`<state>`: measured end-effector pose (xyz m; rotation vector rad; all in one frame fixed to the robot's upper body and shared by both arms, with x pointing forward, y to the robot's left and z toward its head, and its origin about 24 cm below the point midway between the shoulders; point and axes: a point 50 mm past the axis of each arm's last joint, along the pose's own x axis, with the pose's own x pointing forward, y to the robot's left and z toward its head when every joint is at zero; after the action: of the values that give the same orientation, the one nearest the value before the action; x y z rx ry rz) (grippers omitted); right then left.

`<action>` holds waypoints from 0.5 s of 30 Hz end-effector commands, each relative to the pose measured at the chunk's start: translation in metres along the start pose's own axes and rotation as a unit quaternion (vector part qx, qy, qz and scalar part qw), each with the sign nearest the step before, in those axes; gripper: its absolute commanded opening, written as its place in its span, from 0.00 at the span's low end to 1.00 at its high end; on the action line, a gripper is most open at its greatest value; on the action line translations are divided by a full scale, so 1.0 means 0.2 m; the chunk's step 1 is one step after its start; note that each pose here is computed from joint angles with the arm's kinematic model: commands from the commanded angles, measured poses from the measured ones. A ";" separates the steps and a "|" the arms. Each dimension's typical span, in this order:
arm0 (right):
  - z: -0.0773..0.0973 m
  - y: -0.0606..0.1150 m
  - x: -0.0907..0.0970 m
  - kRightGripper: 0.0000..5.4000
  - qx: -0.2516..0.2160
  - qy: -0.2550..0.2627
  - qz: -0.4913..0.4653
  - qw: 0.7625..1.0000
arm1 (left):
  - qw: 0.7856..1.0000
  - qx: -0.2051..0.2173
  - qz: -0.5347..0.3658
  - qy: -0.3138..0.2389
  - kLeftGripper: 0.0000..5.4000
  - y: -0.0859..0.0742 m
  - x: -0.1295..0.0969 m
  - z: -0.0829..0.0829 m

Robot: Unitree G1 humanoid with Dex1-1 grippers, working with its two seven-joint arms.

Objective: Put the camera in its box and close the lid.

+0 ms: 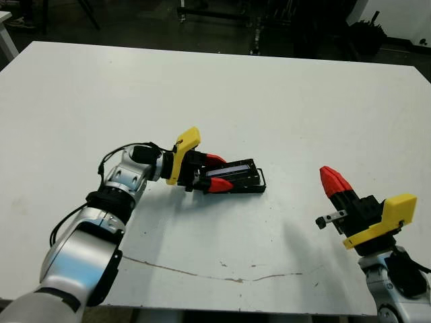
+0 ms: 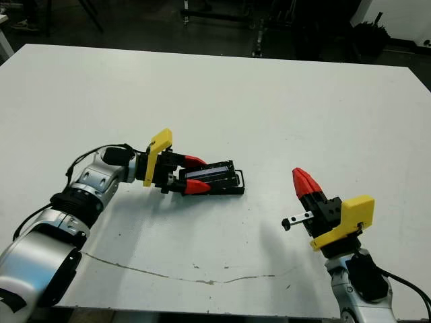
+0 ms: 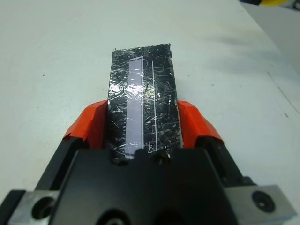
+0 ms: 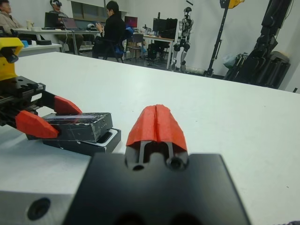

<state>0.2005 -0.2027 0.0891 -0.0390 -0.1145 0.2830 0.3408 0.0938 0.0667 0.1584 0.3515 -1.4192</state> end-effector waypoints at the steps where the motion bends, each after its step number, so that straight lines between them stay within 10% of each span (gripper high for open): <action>1: 0.00 -0.02 -0.01 0.00 -0.003 0.004 -0.006 1.000 | 0.997 -0.061 -0.050 0.026 0.58 -0.11 0.16 -0.16; 15: 0.01 -0.02 0.00 0.00 -0.011 0.002 -0.002 1.000 | 0.997 -0.029 -0.062 0.023 0.58 -0.12 0.21 -0.13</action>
<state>0.2007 -0.2029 0.0894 -0.0409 -0.1155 0.2827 0.3411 0.0862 0.0629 0.1629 0.3170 -1.4287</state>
